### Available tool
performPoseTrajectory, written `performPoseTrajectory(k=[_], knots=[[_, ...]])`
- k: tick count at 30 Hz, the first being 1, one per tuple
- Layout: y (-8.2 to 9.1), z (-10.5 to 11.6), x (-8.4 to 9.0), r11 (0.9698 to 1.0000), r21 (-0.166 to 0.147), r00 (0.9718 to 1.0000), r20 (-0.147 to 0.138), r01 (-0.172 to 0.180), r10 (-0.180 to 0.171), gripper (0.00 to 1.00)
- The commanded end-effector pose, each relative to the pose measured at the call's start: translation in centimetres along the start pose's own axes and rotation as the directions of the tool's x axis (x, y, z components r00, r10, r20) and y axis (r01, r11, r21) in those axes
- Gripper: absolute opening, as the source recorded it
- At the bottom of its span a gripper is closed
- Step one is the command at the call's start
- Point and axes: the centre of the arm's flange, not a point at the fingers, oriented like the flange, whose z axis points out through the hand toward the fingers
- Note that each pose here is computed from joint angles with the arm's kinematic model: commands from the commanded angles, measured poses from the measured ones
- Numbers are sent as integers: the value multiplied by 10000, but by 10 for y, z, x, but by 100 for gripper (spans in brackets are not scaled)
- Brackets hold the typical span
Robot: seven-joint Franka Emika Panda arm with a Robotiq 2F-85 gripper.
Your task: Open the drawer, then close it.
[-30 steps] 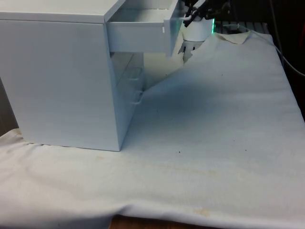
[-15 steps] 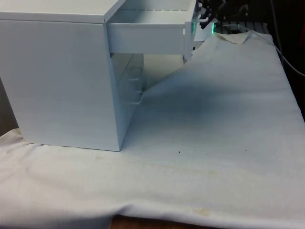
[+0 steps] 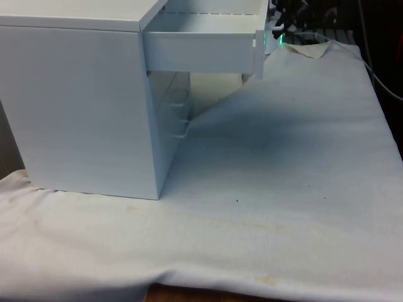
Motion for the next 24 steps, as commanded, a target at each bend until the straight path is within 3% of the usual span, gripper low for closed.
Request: performPoseTrajectory(k=[1,13,17,21,24], knots=[[-4,-5,-1,10000,-9,10000,16,-21,21,0],[-1,1,0,10000,-40,10000,35,1,-1,0],[-1,0,0,10000,-29,10000,11,0,0,13],[0,1,0,10000,-30,10000,15,-3,4,34],[0,1,0,10000,-30,10000,15,-3,4,57]])
